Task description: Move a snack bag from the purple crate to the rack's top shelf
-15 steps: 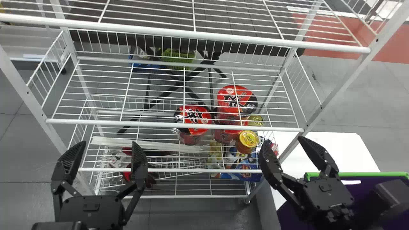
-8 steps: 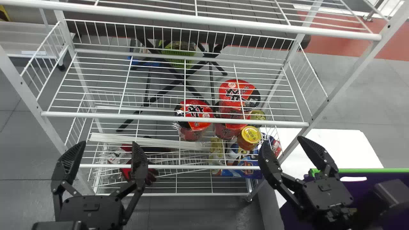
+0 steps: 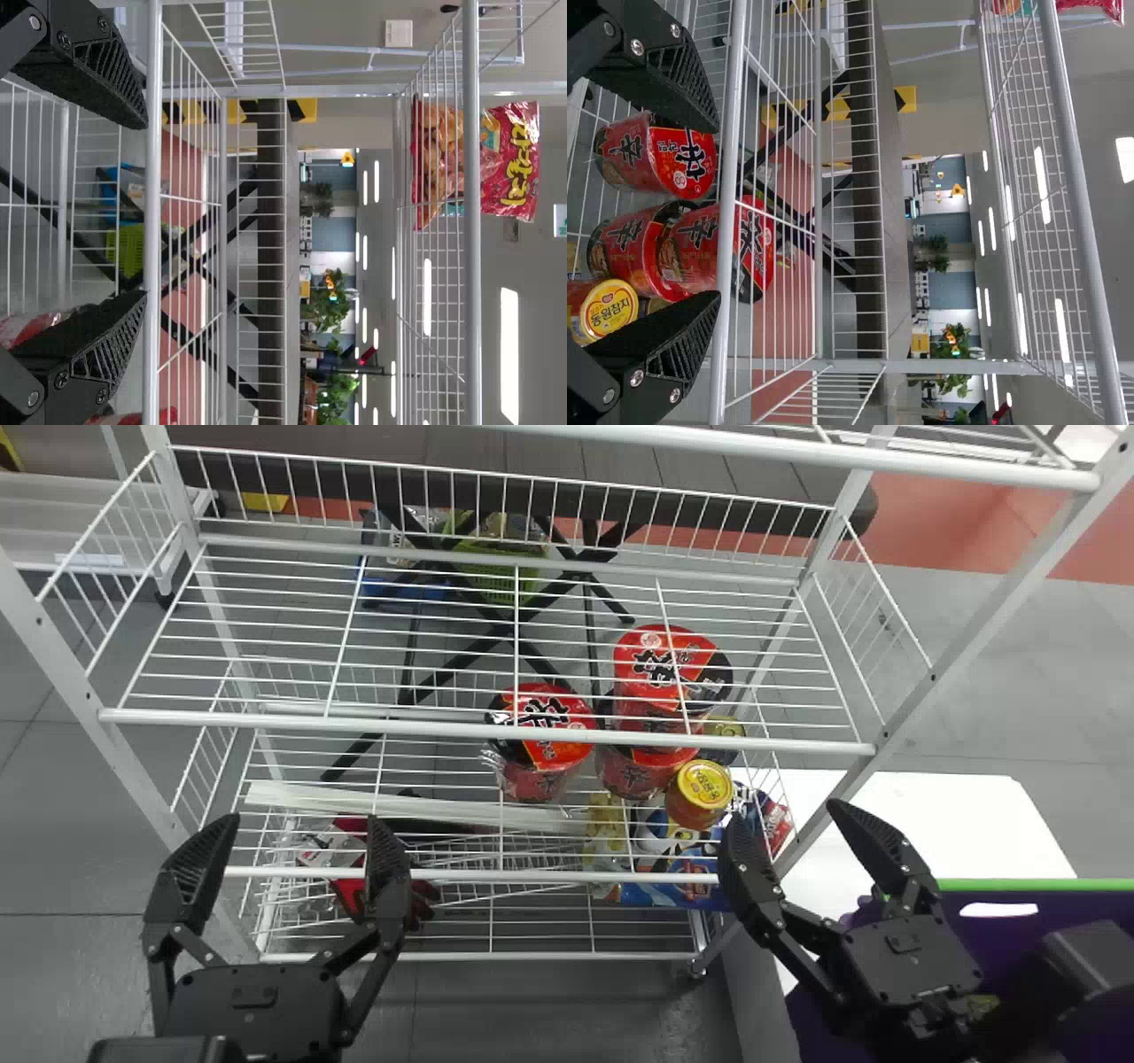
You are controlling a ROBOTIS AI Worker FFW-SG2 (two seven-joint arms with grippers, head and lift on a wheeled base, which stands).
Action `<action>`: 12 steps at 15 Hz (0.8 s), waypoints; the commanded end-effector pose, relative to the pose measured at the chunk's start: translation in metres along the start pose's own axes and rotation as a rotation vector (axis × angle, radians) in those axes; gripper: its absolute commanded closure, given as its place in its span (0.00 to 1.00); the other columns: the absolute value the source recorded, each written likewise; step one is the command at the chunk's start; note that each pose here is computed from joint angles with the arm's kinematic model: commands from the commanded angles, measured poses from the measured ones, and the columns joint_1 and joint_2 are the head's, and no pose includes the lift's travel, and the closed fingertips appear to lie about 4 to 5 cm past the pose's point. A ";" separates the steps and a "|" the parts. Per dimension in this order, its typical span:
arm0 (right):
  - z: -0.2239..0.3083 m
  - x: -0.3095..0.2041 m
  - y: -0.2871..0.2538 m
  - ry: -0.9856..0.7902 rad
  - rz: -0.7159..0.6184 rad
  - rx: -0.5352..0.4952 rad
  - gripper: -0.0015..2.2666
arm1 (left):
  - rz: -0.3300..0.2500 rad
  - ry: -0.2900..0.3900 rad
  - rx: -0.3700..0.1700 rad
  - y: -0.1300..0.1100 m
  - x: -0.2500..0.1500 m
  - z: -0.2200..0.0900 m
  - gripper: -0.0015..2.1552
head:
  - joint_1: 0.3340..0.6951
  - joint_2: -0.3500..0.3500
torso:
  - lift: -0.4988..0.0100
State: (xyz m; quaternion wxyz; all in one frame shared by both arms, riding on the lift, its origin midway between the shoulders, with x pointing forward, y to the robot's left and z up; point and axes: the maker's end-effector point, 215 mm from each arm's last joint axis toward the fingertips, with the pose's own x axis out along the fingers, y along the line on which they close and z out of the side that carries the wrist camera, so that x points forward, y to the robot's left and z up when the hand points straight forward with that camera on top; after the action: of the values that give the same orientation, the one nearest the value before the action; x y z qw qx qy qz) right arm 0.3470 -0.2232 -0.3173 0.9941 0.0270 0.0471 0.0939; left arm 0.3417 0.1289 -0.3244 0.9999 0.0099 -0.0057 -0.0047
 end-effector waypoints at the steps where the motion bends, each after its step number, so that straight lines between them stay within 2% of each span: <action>1: 0.000 0.000 0.000 -0.001 0.000 -0.001 0.08 | -0.002 0.003 0.001 0.000 0.000 -0.002 0.07 | 1.00 0.27 | 0.17; 12: 0.006 -0.002 -0.001 -0.013 0.000 -0.006 0.08 | -0.006 -0.002 0.001 -0.002 -0.002 0.002 0.07 | 1.00 0.27 | 0.08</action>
State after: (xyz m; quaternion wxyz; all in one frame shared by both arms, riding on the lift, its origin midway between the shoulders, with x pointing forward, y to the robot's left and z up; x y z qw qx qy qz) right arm 0.3458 -0.2245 -0.3130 0.9944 0.0249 0.0429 0.0936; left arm 0.3403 0.1270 -0.3227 0.9999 0.0105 -0.0068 -0.0073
